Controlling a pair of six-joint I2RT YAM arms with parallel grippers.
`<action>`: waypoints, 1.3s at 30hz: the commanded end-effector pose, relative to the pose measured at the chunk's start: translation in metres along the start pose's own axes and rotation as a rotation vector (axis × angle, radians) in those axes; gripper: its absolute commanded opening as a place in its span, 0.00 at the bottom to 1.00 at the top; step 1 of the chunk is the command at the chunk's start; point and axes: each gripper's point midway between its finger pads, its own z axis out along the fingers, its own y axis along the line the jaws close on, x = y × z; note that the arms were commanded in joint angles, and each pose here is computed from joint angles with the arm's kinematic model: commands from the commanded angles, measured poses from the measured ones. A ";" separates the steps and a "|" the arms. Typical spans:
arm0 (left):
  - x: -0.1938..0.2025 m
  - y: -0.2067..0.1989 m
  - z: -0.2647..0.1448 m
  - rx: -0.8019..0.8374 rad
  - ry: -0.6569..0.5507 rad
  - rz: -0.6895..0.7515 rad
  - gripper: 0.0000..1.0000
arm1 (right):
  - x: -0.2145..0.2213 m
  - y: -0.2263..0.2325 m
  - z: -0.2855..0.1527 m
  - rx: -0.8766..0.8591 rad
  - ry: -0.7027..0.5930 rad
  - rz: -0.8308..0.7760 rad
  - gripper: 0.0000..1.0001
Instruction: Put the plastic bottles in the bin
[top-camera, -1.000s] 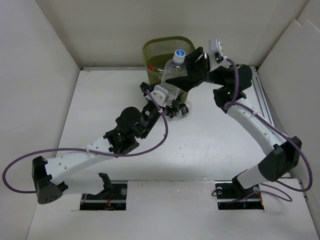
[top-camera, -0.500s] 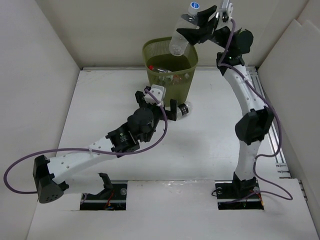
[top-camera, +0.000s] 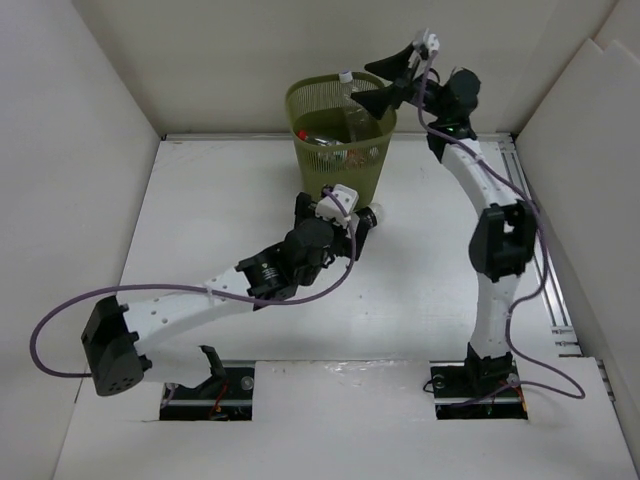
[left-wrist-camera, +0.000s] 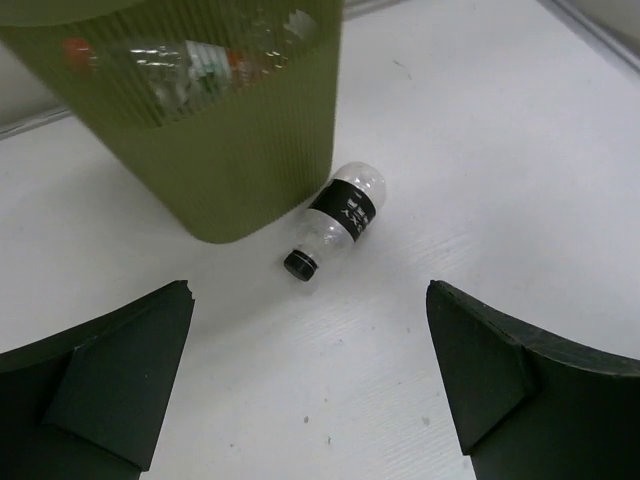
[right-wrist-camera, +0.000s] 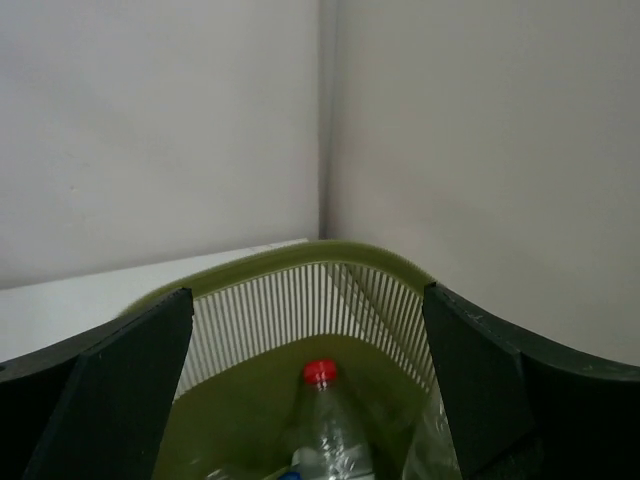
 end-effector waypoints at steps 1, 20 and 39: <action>0.002 -0.021 0.022 0.134 -0.024 0.107 1.00 | -0.167 0.061 -0.042 -0.014 -0.132 -0.314 1.00; 0.088 -0.028 0.165 0.431 0.216 0.200 0.98 | -0.148 0.193 -0.202 0.206 0.088 -0.474 1.00; 0.190 -0.015 0.179 0.419 0.468 0.184 0.91 | -0.168 0.224 -0.204 0.164 0.066 -0.560 1.00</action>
